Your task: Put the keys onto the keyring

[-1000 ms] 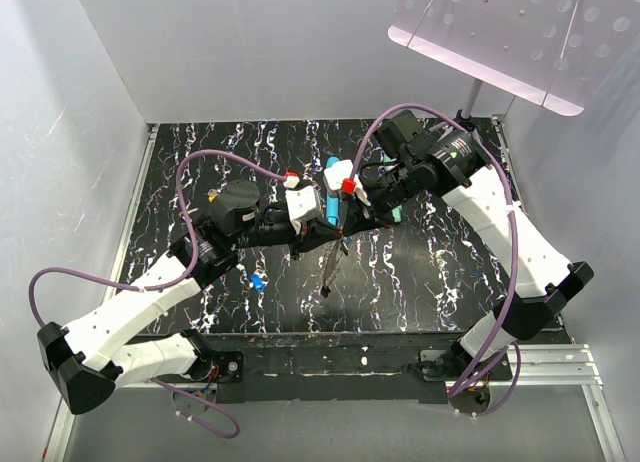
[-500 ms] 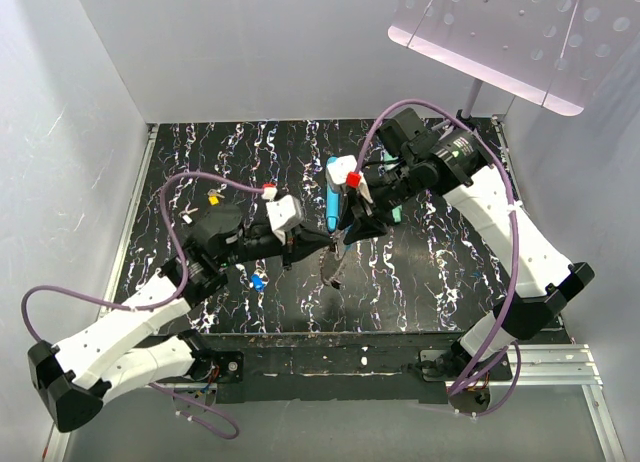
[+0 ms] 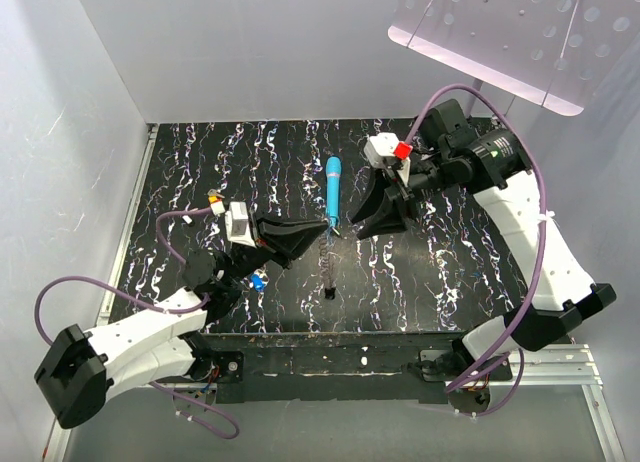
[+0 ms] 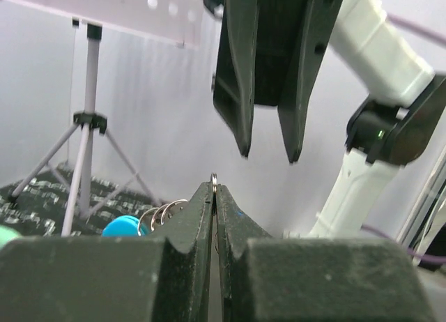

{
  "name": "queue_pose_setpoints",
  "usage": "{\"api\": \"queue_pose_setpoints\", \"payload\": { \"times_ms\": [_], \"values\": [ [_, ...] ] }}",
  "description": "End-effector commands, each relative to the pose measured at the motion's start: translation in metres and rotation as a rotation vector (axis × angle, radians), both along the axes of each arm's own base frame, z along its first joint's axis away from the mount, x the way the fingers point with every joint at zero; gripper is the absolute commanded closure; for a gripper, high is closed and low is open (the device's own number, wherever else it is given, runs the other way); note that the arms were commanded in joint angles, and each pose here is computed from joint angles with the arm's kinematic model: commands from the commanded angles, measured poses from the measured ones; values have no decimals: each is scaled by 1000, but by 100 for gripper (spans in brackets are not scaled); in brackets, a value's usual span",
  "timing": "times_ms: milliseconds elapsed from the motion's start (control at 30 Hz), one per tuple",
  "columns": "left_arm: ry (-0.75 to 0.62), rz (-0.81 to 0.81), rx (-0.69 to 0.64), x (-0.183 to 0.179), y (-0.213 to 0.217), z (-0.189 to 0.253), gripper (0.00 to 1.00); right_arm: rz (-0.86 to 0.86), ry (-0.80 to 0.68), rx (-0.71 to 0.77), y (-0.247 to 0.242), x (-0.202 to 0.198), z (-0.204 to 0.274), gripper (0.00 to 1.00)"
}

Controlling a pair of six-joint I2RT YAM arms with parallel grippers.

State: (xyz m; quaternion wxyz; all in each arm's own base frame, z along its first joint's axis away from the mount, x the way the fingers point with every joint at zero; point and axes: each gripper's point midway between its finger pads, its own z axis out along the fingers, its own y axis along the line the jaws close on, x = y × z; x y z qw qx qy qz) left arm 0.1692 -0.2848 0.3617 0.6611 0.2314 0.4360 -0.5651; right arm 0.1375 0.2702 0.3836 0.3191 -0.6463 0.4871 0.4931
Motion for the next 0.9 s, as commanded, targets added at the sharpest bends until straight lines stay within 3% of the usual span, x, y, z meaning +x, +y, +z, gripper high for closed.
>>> {"api": "queue_pose_setpoints", "payload": {
  "times_ms": [0,400,867],
  "values": [
    [-85,-39,-315,-19,31,73,100,14,228,16,-14,-29,9,55],
    [-65,-65,-295,-18,24,67,100,-28,313,72,-1,-1,27,54],
    [-53,-77,-291,-17,20,66,100,-61,304,17,26,16,19,57]
  ]
}}
